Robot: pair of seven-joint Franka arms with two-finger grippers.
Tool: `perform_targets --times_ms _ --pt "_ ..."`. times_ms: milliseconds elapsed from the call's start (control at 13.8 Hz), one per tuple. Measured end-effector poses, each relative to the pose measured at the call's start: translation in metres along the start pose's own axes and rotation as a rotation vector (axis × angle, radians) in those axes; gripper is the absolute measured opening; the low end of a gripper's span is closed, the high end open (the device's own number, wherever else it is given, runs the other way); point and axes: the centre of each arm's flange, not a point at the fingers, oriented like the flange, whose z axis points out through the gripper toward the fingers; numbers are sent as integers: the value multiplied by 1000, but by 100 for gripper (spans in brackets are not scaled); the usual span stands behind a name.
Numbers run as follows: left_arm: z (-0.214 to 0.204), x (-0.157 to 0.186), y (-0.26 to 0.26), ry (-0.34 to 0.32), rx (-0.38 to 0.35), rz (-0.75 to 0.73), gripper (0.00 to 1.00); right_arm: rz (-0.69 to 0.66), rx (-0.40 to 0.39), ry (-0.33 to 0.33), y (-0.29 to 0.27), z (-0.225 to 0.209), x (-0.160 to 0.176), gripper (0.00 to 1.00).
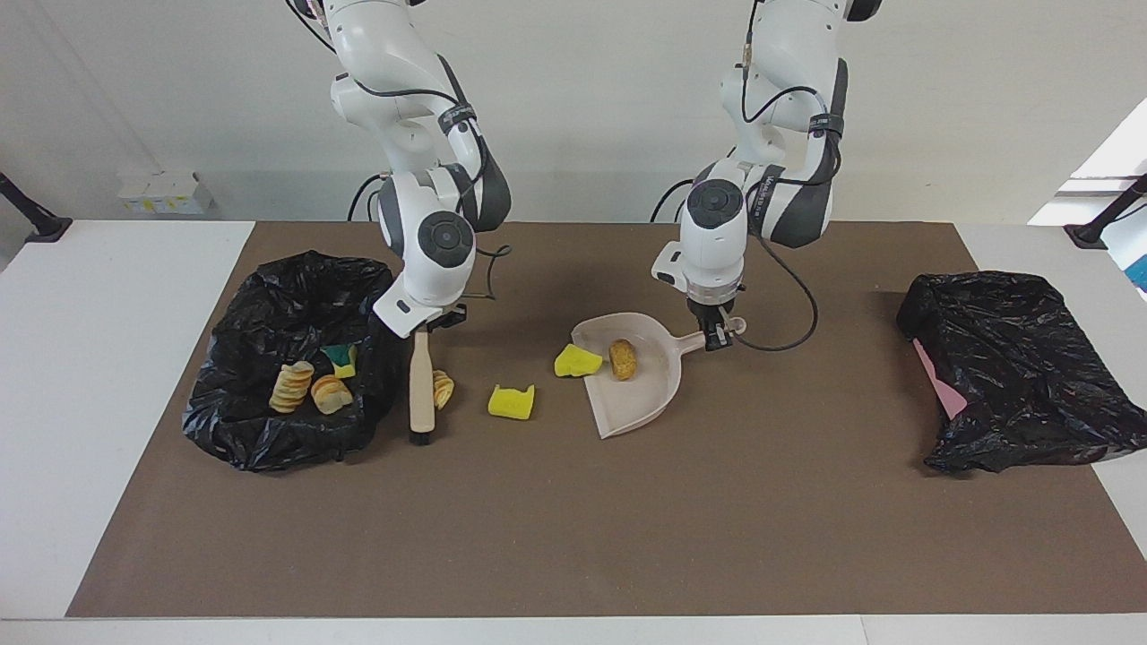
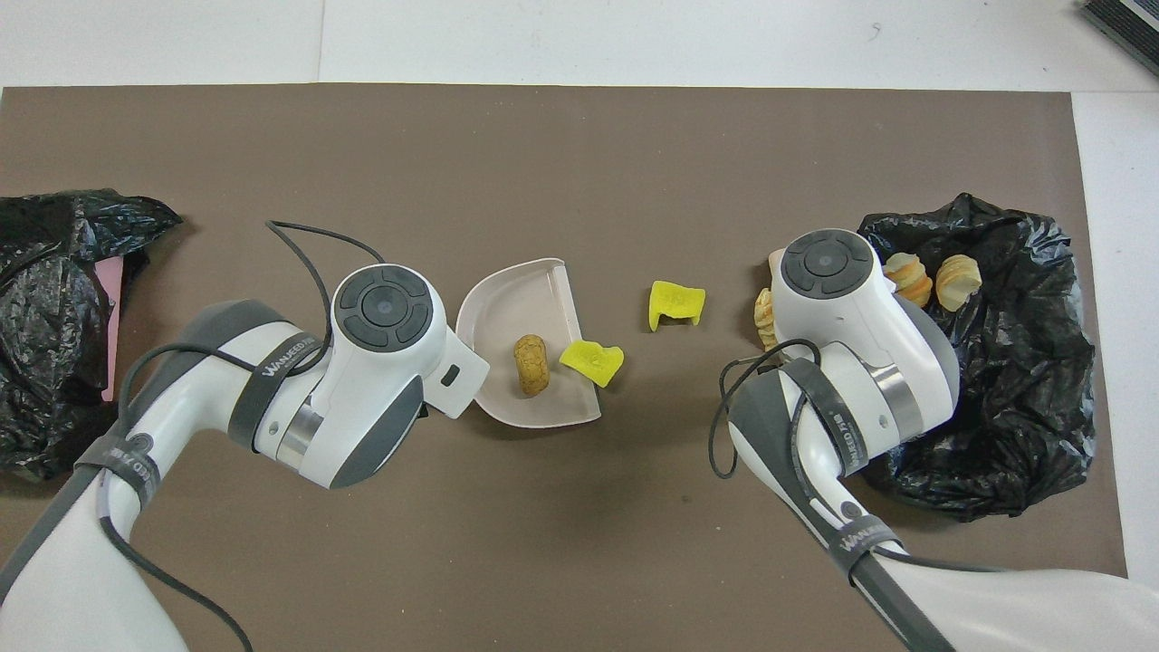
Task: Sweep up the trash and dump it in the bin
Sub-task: 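Brush the last yellow pieces into the dustpan with the right gripper, then carry the loaded dustpan to the nearer black bag with the left gripper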
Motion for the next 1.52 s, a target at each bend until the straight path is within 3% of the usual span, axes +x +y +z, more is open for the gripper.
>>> perform_targets --times_ms 217,580,942,1232,1522 --pt "2 0 1 4 -8 -13 31 -3 82 2 -23 -5 -5 26" --pt "1 6 6 13 -7 -27 31 -26 296 -14 -106 -32 -27 26" --pt "2 5 4 35 -9 -47 31 40 442 -13 -191 -47 -50 26" --pt "3 6 4 68 -28 -94 31 55 484 -6 -215 -77 -61 26" --pt "4 2 0 72 -30 -110 31 29 459 -56 -207 -96 -74 26"
